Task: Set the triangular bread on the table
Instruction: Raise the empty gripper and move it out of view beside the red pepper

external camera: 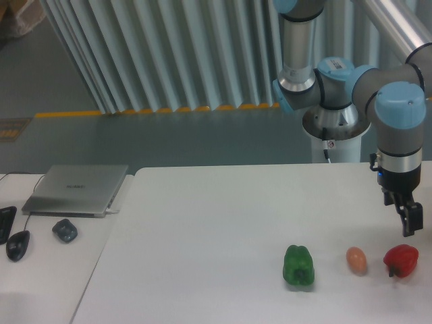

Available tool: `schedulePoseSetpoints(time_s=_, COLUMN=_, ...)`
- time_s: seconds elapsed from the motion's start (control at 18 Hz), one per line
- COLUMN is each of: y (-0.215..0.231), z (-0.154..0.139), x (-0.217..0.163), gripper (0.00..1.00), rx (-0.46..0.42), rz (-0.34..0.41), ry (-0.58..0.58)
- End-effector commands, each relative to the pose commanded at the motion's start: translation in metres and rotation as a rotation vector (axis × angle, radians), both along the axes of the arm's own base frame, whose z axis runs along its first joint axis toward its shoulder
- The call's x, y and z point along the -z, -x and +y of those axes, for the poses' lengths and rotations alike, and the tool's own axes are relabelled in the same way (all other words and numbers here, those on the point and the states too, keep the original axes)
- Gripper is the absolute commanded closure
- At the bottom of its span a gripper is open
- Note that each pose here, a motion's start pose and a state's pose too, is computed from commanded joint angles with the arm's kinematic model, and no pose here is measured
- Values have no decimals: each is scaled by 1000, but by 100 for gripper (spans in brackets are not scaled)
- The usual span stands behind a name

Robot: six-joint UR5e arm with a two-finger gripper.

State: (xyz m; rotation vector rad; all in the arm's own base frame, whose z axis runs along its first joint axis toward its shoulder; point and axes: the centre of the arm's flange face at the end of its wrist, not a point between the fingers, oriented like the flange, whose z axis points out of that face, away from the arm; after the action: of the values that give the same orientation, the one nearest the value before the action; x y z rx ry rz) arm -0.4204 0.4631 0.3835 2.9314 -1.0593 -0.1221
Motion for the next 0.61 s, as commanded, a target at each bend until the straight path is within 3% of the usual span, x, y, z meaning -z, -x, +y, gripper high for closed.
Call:
schedulePoseSetpoints(time_s=0.22, y=1, z=0, x=6, gripper=0, rx=-7, rz=20, ry=-22)
schedulePoseSetpoints(time_s=0.39, y=11, z=-11, x=9, gripper=0, rx=-29, rz=-28, ry=-119)
schedulePoseSetpoints(time_s=0.61, y=26, z=-32, x=7, gripper=0, rx=17, rz=37, ry=-74)
